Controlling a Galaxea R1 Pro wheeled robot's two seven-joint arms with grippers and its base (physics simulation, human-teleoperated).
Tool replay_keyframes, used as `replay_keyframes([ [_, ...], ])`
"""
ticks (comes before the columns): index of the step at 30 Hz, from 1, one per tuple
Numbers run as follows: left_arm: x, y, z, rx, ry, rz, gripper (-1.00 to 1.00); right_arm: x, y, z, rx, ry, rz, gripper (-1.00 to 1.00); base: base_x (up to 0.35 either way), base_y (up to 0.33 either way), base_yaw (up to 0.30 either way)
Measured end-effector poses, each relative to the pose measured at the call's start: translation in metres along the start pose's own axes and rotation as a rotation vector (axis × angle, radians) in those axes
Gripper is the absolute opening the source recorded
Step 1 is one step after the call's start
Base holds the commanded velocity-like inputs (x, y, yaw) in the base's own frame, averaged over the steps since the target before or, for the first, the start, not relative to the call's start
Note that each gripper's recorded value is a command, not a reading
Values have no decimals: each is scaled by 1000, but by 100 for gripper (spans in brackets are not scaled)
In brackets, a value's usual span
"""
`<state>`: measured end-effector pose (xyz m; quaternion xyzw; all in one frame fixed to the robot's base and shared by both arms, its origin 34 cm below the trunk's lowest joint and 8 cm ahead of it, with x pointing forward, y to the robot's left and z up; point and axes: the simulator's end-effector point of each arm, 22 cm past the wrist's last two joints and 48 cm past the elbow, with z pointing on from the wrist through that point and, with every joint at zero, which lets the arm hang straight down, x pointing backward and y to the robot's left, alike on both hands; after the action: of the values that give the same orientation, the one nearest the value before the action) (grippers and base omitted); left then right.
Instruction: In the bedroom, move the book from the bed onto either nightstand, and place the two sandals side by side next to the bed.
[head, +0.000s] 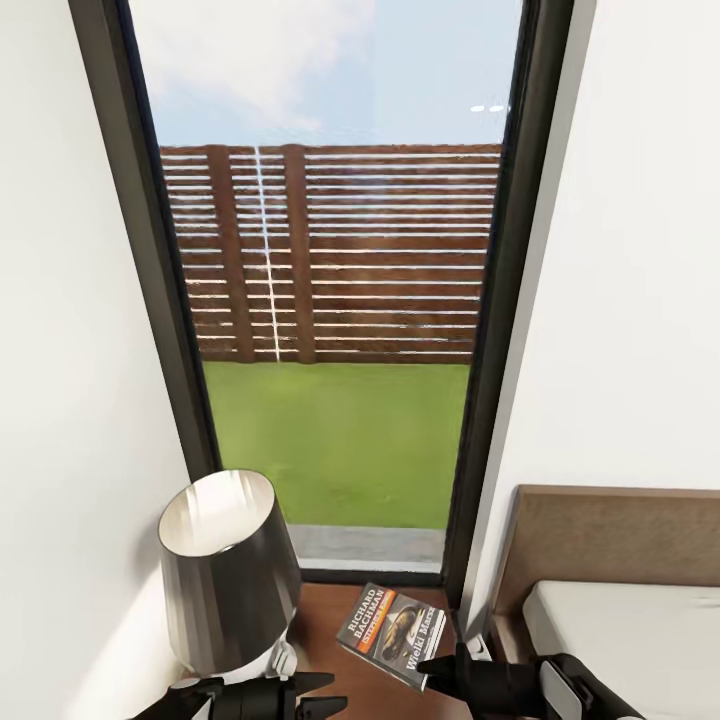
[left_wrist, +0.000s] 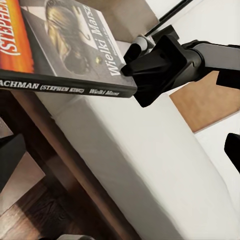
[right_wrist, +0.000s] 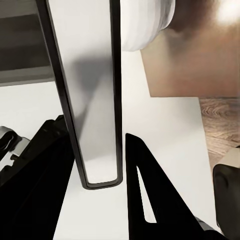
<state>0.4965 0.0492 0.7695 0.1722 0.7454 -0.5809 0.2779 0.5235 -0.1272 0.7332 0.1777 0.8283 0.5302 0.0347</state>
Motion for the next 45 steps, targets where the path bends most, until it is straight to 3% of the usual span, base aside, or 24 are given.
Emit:
replay_keyframes([
  [45,46,55,13,1,1,-2,100,-9,-64,31,-1,-1,-3,-100,0,0,0],
])
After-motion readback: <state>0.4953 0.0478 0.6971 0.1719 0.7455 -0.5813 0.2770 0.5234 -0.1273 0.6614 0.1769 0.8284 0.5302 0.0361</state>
